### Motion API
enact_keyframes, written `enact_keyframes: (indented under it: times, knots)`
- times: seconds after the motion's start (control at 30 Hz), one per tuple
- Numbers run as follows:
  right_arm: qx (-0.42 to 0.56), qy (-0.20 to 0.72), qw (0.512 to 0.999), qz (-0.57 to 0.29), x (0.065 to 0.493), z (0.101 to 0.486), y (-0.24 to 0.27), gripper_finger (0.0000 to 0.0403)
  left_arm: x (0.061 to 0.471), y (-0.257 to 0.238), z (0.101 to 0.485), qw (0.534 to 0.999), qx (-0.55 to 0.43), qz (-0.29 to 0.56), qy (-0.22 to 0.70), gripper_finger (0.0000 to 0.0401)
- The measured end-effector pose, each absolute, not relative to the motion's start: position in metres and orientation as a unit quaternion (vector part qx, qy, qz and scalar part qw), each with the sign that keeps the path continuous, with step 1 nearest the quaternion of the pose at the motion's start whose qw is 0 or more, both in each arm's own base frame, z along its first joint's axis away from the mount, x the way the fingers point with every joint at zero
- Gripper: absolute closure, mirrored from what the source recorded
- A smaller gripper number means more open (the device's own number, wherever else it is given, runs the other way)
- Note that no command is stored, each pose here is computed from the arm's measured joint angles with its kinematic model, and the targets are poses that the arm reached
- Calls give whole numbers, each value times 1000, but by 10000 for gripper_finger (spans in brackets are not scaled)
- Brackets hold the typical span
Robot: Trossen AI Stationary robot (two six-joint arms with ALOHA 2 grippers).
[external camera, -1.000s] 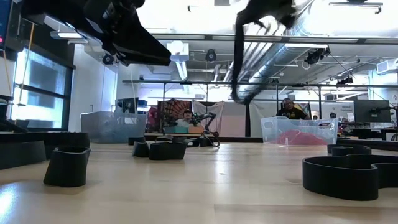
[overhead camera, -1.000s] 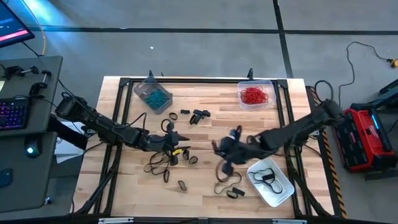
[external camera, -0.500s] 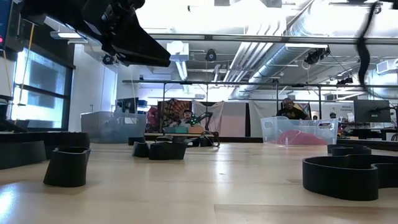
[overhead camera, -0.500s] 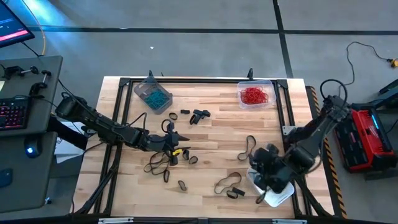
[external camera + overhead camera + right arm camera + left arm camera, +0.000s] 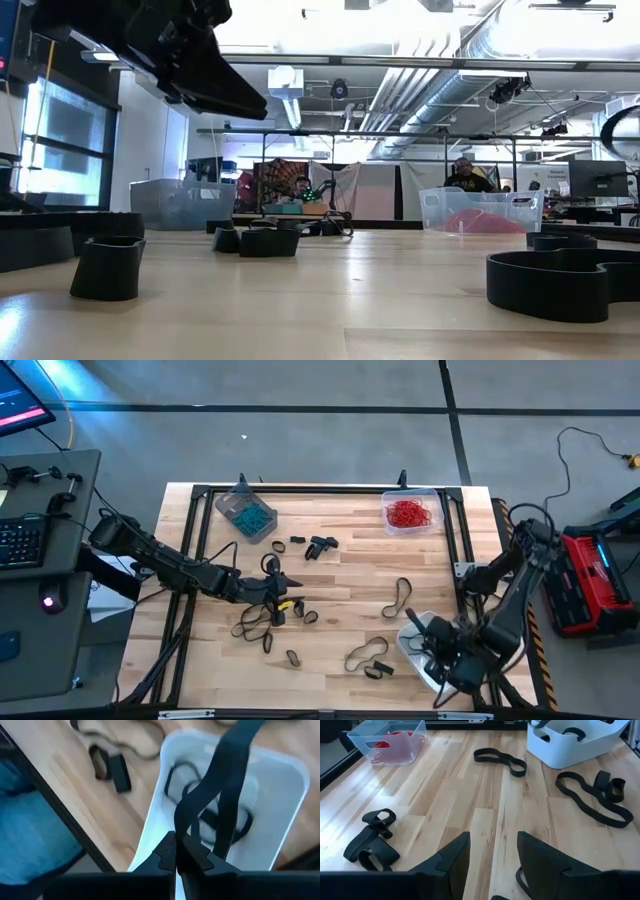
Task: Sort rubber bands into baskets
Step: Put the black rubber band into the white bin
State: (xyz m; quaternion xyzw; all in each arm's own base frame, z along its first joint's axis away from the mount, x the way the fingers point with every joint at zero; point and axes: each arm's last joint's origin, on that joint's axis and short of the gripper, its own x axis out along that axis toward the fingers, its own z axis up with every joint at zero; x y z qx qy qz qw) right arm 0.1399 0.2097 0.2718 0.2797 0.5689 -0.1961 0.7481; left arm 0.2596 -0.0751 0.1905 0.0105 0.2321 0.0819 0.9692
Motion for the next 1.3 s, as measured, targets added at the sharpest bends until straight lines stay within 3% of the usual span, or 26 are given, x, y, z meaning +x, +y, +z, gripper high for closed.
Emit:
enact_keyframes:
  times: [0.3, 0.73, 0.83, 1.1, 1.3]
  knots:
    - [292, 590, 727, -196, 133, 248, 242, 403, 260, -75, 190, 969, 10, 79, 234, 245]
    - [218, 638, 704, -225, 157, 210, 248, 399, 257, -76, 185, 962, 14, 56, 265, 245]
    - [190, 646, 707, -217, 166, 204, 245, 373, 253, -76, 185, 958, 10, 35, 283, 245]
    - [165, 655, 702, -224, 180, 209, 225, 247, 236, -84, 190, 946, 7, -14, 324, 245]
    - [183, 640, 717, -205, 176, 226, 219, 213, 216, -93, 185, 915, -17, -39, 401, 245]
